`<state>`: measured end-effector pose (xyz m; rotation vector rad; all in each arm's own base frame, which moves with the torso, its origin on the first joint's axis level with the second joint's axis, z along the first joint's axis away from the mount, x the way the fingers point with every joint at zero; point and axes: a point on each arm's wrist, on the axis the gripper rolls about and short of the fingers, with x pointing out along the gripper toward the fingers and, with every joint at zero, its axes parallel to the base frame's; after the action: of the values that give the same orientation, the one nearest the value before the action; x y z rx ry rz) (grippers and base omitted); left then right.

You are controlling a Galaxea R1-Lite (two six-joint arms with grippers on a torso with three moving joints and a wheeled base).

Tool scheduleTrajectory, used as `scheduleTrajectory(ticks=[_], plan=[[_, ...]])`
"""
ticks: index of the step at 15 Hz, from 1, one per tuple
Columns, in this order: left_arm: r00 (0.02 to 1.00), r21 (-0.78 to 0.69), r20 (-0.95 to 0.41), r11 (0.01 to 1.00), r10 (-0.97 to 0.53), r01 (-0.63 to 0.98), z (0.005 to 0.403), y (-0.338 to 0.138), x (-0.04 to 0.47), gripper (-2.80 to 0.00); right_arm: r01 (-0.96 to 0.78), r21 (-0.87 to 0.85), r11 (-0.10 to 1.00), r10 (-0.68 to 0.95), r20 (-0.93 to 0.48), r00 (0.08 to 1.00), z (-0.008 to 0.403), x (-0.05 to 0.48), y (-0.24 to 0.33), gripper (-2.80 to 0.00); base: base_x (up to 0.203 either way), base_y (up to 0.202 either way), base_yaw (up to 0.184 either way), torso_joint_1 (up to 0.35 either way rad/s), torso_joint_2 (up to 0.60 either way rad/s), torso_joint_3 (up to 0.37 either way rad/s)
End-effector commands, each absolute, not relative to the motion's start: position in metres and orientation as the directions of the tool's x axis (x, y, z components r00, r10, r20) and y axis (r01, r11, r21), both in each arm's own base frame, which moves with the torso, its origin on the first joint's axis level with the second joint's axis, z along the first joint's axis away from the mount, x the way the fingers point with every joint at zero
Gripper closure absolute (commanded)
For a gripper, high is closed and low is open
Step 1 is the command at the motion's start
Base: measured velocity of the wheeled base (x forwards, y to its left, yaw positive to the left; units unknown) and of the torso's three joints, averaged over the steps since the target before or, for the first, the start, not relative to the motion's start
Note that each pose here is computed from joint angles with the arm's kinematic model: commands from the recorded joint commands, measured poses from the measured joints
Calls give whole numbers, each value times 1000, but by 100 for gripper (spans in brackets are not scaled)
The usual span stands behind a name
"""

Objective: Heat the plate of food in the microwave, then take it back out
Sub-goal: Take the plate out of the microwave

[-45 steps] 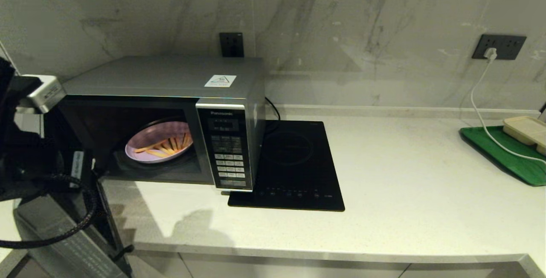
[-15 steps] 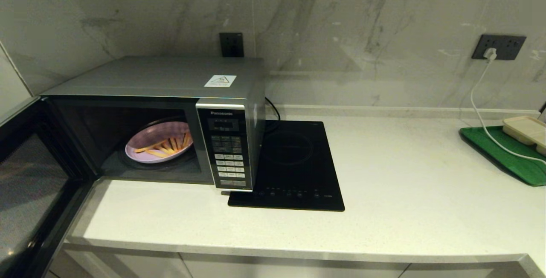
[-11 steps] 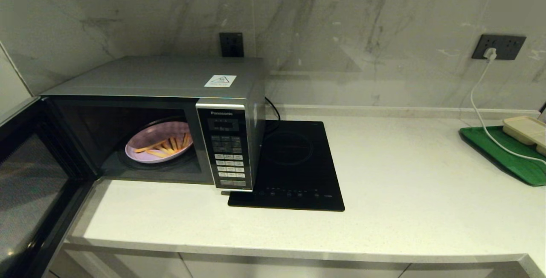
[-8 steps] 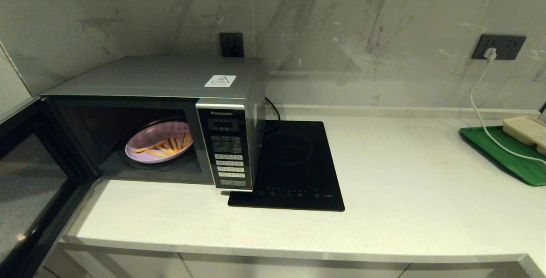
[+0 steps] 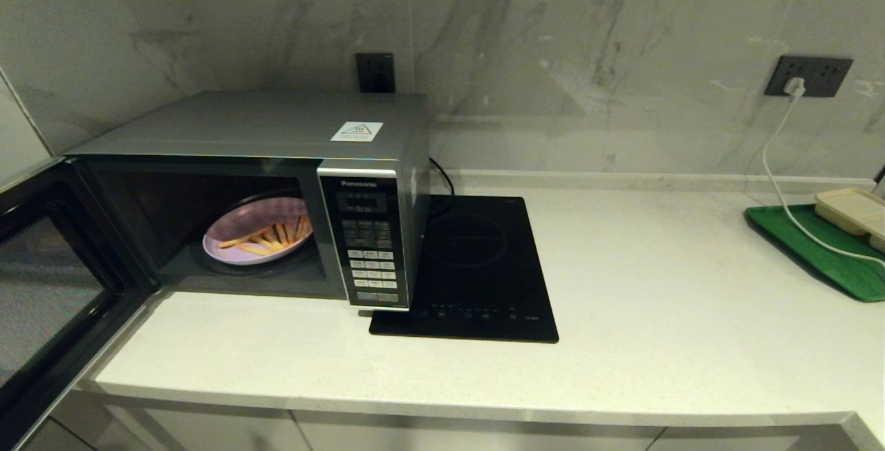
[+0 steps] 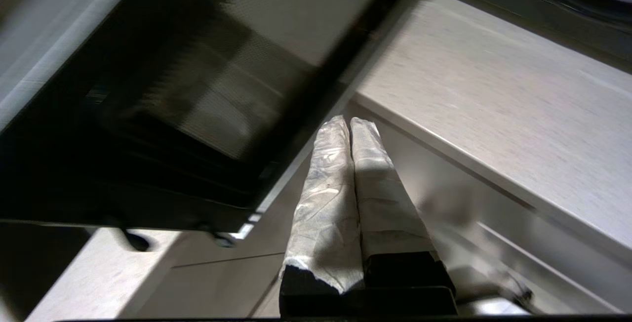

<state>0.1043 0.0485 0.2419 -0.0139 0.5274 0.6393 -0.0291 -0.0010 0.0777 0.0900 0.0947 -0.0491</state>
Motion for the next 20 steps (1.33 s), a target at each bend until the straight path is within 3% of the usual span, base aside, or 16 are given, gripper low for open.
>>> scheduleTrajectory(ticks=[1, 6, 11, 15, 16, 18, 20], plan=[[699, 131, -506, 846, 505, -516, 234, 44, 107, 0, 54, 87, 995, -46, -98, 994, 78, -29, -1, 0, 0, 0, 0, 0, 0, 0], [712, 130, -569, 900, 411, -416, 216, 34, 113, 0, 55, 87, 995, -46, -98, 994, 78, -29, -1, 0, 0, 0, 0, 0, 0, 0], [756, -27, -652, 995, 53, -92, 199, 17, 126, 0, 53, 87, 995, -44, -98, 994, 78, -29, -1, 0, 0, 0, 0, 0, 0, 0], [700, 45, -713, 994, -39, 101, 182, 11, 159, 0, 53, 87, 995, -44, -98, 994, 78, -29, -1, 0, 0, 0, 0, 0, 0, 0], [699, 59, -714, 991, -44, 123, 178, 11, 172, -280, 53, 87, 995, -44, -98, 994, 78, -29, -1, 0, 0, 0, 0, 0, 0, 0], [717, -20, -693, 996, -74, 84, 172, 4, 197, -280, 53, 87, 995, -44, -98, 994, 78, -29, -1, 0, 0, 0, 0, 0, 0, 0], [739, -293, -666, 947, -106, -129, 174, -8, 219, -280, 53, 88, 995, -44, -98, 994, 78, -29, -1, 0, 0, 0, 0, 0, 0, 0]])
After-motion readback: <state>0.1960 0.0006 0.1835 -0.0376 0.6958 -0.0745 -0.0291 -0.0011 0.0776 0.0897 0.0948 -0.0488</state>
